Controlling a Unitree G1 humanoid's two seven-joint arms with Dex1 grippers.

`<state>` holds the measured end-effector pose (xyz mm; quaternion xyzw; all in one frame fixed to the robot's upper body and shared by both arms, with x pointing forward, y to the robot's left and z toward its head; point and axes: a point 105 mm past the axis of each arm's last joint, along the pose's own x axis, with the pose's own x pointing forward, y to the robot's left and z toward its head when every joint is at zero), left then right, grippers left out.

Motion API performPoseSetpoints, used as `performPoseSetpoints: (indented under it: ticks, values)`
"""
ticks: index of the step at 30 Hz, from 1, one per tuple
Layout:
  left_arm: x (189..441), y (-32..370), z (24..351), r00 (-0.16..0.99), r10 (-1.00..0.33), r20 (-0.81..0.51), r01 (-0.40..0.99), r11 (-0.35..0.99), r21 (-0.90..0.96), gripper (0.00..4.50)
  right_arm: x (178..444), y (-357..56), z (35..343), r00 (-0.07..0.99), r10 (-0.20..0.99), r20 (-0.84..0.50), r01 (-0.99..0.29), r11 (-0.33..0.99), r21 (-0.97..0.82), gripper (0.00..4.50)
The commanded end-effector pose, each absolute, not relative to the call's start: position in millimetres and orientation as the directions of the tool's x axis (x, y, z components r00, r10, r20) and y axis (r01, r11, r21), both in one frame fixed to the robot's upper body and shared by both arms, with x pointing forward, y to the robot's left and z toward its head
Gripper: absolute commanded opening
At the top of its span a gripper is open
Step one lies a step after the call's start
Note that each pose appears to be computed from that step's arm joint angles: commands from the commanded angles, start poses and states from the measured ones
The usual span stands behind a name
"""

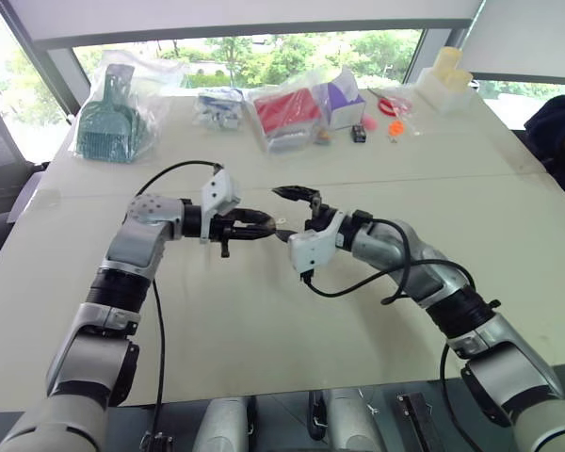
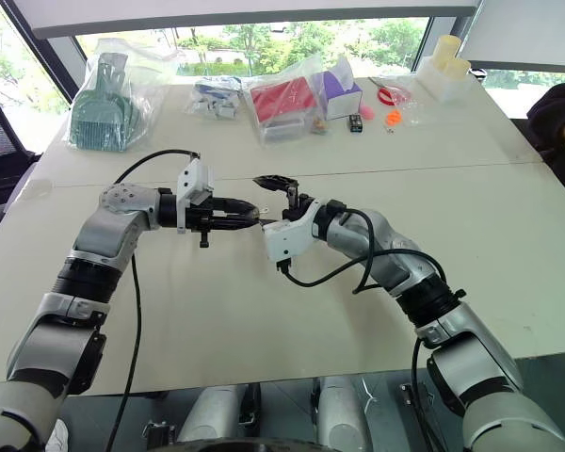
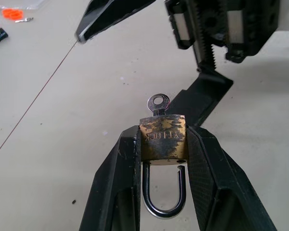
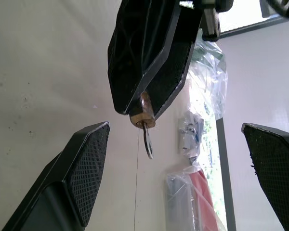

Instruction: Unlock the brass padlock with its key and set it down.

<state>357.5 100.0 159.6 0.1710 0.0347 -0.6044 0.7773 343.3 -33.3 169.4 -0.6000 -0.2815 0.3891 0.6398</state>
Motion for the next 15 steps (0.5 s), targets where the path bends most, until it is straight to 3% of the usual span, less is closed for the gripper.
performPoseSetpoints:
  ticks: [1, 6, 9, 15]
  values:
    - [360, 95, 171, 0.272, -0.933, -0.236, 0.94, 0.205, 0.272, 0.76, 333, -26, 183, 0.499, 0.865, -0.052, -0.109, 0.003, -0.994, 3.69]
    - [358, 93, 172, 0.26, -0.939, -0.227, 0.944, 0.198, 0.263, 0.76, 332, -18, 178, 0.479, 0.876, -0.054, -0.113, 0.0, -0.994, 1.25]
    - [357, 91, 174, 0.25, -0.944, -0.215, 0.949, 0.195, 0.249, 0.76, 332, -12, 176, 0.469, 0.881, -0.061, -0.113, -0.009, -0.994, 0.03]
    - [354, 90, 173, 0.238, -0.947, -0.217, 0.955, 0.188, 0.228, 0.76, 334, -7, 174, 0.454, 0.888, -0.069, -0.105, -0.023, -0.994, 0.03]
